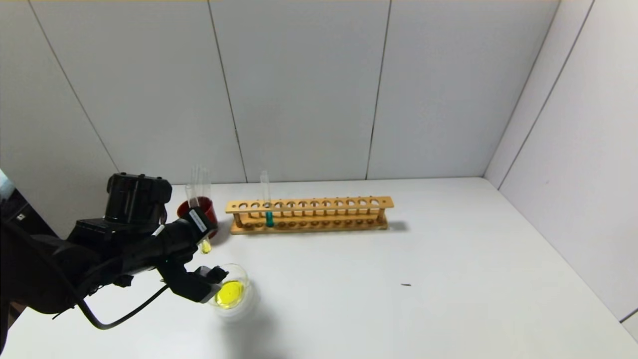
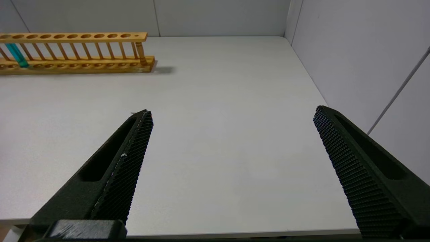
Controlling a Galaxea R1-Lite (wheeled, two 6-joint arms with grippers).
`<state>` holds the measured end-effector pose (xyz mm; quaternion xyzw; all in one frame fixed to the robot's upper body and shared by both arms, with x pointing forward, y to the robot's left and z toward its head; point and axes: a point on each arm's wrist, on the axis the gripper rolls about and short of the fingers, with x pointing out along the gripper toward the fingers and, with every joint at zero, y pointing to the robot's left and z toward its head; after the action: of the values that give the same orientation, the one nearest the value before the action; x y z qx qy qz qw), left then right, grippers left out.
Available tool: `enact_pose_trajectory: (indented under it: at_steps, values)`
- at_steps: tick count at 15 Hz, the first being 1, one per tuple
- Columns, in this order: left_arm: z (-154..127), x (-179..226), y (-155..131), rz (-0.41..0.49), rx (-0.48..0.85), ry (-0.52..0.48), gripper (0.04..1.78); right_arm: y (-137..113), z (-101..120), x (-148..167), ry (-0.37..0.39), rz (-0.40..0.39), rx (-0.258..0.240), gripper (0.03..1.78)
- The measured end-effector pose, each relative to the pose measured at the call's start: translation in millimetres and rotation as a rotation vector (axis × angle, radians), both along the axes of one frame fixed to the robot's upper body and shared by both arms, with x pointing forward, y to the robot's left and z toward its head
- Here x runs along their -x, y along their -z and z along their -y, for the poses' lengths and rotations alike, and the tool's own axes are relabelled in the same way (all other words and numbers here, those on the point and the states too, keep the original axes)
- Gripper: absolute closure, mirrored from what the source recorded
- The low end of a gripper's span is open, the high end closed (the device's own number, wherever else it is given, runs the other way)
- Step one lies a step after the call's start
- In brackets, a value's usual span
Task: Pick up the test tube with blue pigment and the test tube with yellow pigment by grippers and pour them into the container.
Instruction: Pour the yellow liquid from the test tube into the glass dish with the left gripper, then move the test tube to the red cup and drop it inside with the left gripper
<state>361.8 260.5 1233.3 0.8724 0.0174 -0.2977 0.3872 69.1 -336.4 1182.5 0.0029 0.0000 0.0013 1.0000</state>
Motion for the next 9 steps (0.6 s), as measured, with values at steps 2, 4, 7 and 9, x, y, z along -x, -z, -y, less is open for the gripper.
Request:
enact_pose_trajectory:
  at_steps: [2, 4, 7, 9]
  values:
    - [-4, 10, -10, 0.010, 0.178, -0.116, 1.49, 0, 0, 0, 0.000, 0.000, 0.000, 0.06]
    - [-8, 22, -22, 0.024, 0.418, -0.264, 1.49, 0, 0, 0, 0.000, 0.000, 0.000, 0.06]
    - [-12, 40, -40, 0.016, 0.822, -0.453, 1.49, 0, 0, 0, 0.000, 0.000, 0.000, 0.06]
    - [-14, 45, -52, 0.003, 1.110, -0.546, 1.49, 0, 0, 0, 0.000, 0.000, 0.000, 0.06]
